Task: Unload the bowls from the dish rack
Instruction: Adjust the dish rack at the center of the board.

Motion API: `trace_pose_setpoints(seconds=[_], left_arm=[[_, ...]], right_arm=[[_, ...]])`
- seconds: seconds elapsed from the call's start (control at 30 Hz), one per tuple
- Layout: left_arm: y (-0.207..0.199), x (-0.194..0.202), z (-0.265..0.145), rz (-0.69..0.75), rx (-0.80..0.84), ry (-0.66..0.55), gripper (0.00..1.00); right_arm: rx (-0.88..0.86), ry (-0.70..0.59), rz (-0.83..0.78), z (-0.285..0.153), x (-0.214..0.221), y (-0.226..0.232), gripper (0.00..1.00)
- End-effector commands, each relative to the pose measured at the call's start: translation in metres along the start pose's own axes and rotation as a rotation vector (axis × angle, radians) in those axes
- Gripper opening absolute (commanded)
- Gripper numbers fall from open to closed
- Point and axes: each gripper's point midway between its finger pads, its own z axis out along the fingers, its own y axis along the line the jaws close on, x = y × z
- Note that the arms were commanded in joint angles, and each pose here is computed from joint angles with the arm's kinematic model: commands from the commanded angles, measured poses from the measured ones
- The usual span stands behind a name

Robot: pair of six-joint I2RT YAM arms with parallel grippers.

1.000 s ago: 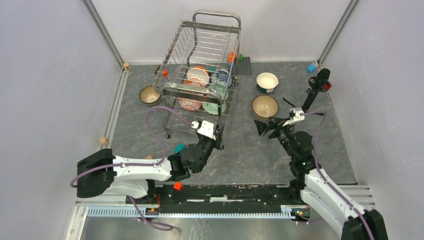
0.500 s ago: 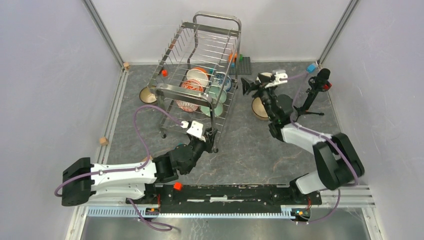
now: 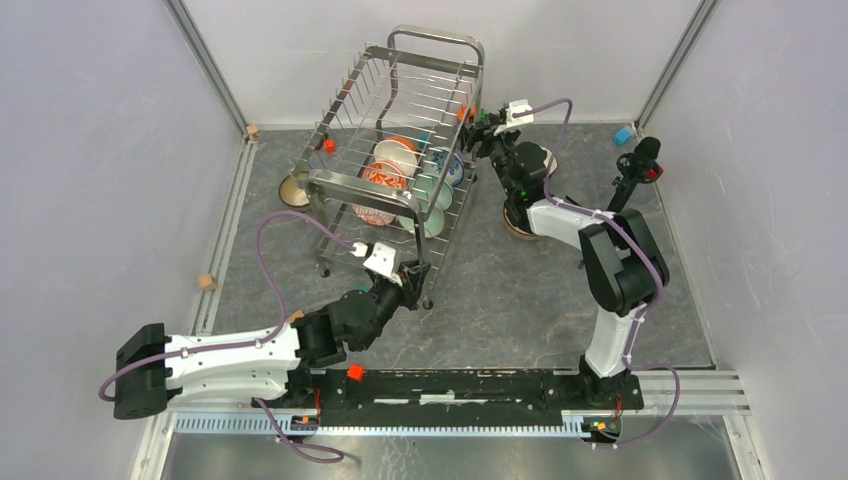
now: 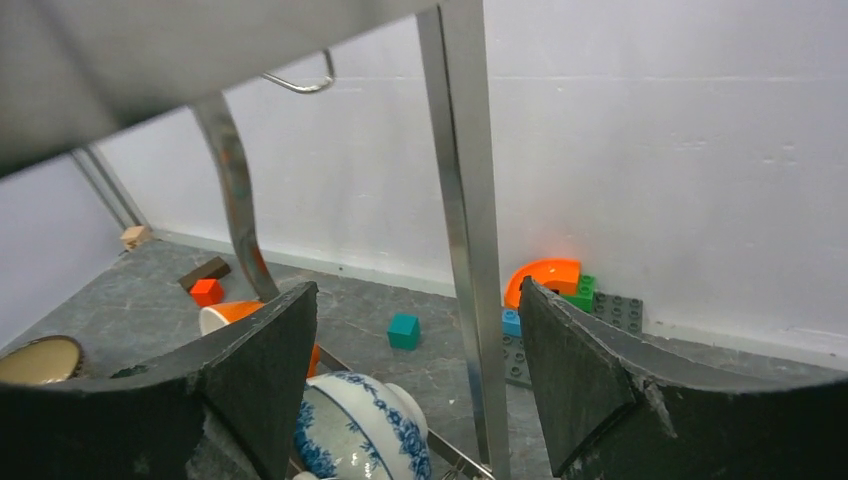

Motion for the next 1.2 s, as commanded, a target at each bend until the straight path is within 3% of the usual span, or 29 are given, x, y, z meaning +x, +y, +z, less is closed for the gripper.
trace_pose_setpoints(seconds=[0.0,0.17,0.43,0.7,1.17], left_arm=[[-0.006,0.026,-0.011,-0.045,0.054,0.089,0.02],[-0.003,0.026,-0.015,-0.054,0.051,0.092,0.02],[0.001,0.027,-0.02,-0.054,0.046,0.105,0.02],[0.014,0.025,-0.028,-0.07,0.012,0.1,0.02],[0.045,0.019,-0.03,-0.001,-0.14,0.071,0.02]], right_arm=[[0.045,-0.027,-0.031,0.022,-0.006,-0.006,0.78],[0.057,0.001,-0.065,0.043,0.006,-0.01,0.71],[0.055,0.02,-0.035,0.036,0.02,-0.01,0.34],[0.041,-0.004,-0.018,0.005,0.0,-0.007,0.01],[-0.007,0.08,0.011,-0.054,-0.015,0.006,0.0]])
